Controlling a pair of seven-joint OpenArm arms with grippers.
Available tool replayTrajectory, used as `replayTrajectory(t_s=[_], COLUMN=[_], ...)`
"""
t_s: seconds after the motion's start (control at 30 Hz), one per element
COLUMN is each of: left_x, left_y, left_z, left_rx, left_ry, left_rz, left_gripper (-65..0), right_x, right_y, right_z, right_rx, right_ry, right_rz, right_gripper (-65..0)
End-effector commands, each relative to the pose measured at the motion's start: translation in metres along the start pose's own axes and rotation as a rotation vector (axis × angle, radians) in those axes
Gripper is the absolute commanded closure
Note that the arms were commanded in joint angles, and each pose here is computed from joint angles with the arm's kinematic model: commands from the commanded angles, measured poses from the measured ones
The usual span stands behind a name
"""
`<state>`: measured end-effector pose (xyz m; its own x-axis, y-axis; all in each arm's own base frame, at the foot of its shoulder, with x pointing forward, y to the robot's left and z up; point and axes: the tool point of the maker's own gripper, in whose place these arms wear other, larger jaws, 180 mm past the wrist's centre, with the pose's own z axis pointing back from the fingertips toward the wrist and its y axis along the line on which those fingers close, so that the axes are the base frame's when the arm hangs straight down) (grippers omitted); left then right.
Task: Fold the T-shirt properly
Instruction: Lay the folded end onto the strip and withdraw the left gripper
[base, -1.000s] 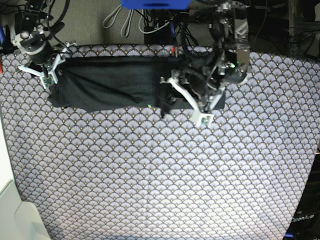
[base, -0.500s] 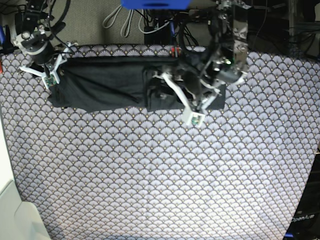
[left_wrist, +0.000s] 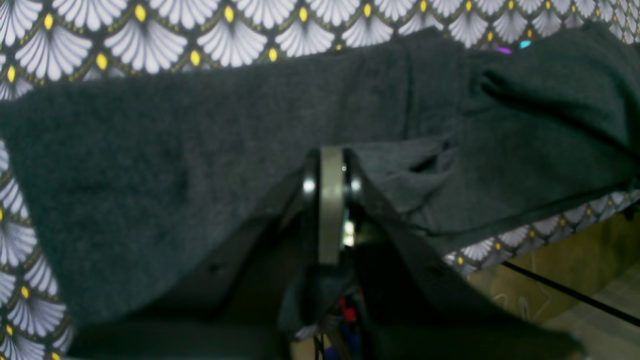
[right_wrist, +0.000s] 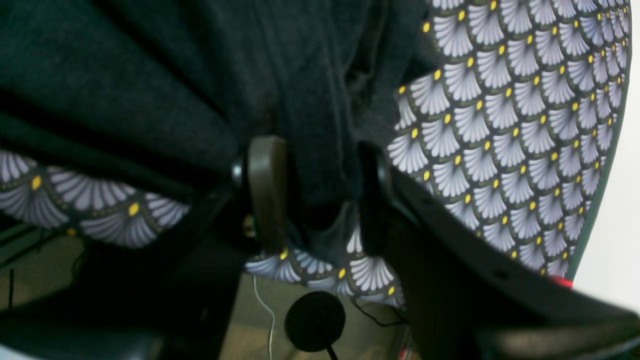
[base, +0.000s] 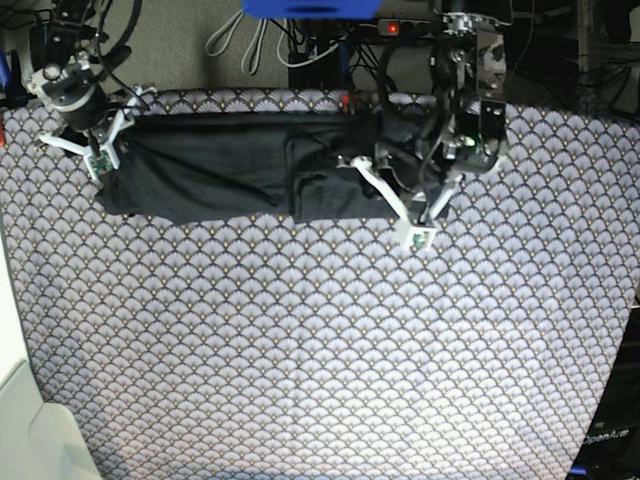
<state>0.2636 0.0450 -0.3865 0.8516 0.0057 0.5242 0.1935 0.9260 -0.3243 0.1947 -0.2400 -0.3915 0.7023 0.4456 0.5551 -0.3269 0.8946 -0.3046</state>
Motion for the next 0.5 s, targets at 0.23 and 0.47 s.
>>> replayTrajectory(t_s=[0.23,0.47], left_x=[-0.004,-0.047], left_y=[-0.016,-0.090], left_z=[-0.016,-0.020], left_rx=[-0.051,-0.238], left_ry=[0.043,0.233], left_rz=[-0.019,-0.250], left_gripper=[-0.3,-0.3], right_x=[0.008,0.009], right_y=[-0.011,-0.011], right_z=[0.003,0.003], right_rx=[-0.026,-0.026], right_ry=[-0.030,-0.032], right_rz=[0.017,0.017], right_gripper=[-23.6,-23.6])
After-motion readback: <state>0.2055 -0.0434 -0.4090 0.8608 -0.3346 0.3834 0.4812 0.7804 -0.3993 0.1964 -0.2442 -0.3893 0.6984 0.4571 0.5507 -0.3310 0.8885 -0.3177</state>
